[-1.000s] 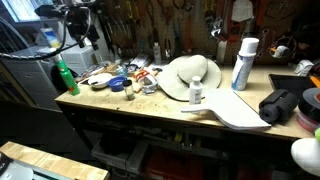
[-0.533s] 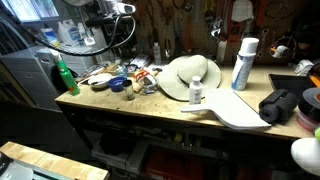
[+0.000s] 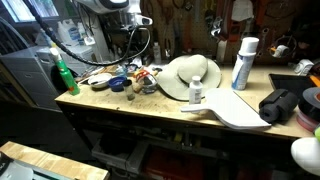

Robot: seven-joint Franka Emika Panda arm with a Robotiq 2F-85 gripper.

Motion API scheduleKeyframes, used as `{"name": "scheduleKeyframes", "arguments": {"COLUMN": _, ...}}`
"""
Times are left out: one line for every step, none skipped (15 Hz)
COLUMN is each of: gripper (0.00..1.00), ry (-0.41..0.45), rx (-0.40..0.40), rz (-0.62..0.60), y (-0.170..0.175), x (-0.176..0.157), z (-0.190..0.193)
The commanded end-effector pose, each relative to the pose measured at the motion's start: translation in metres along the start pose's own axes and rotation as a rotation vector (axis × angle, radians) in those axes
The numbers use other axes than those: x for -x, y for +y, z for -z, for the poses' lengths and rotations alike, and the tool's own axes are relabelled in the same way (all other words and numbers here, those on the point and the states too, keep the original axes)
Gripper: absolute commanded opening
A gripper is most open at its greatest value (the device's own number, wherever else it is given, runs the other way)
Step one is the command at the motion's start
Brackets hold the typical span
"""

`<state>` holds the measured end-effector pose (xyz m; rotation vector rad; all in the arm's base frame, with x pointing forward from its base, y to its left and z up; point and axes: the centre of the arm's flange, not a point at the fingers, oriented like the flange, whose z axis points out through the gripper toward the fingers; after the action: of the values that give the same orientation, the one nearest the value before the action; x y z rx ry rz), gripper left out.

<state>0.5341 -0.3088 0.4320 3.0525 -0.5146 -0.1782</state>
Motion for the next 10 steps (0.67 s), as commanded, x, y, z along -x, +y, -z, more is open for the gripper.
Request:
{"name": "scheduleKeyframes", "arguments": {"gripper": 1.0, "ry": 0.002, "rx": -0.002, "rz": -0.002, "y": 0.0, "x": 0.0, "z": 0.002}}
{"name": "scheduleKeyframes", "arguments": {"gripper": 1.0, "ry": 0.038, "rx": -0.038, "rz": -0.015, "y": -0.007, "x": 0.002, "z": 0.004}}
{"name": "scheduleKeyframes", "arguments": {"gripper": 1.0, "ry": 0.057, "rx": -0.068, "rz": 0.01, "y": -0.009, "x": 0.003, "z": -0.001}}
{"name": "scheduleKeyframes", "arguments": {"gripper": 1.0, "ry": 0.049, "rx": -0.087, "rz": 0.072, "y": -0.008, "x": 0.003, "z": -0.008}}
{"name": "scheduleKeyframes", "arguments": {"gripper": 1.0, "ry": 0.018, "rx": -0.119, "rz": 0.148, "y": -0.005, "x": 0.008, "z": -0.012}}
{"name": "scheduleKeyframes", "arguments": {"gripper": 1.0, "ry": 0.021, "rx": -0.137, "rz": 0.196, "y": -0.003, "x": 0.012, "z": -0.014}}
{"name": "scheduleKeyframes", "arguments": {"gripper": 1.0, "ry": 0.01, "rx": -0.136, "rz": 0.256, "y": 0.002, "x": 0.017, "z": -0.018}}
{"name": "scheduleKeyframes", "arguments": {"gripper": 1.0, "ry": -0.002, "rx": -0.134, "rz": 0.313, "y": 0.006, "x": 0.022, "z": -0.022}}
{"name": "scheduleKeyframes", "arguments": {"gripper": 1.0, "ry": -0.016, "rx": -0.127, "rz": 0.37, "y": 0.01, "x": 0.026, "z": -0.025}}
{"name": "scheduleKeyframes", "arguments": {"gripper": 1.0, "ry": -0.027, "rx": -0.127, "rz": 0.427, "y": 0.013, "x": 0.032, "z": -0.029}}
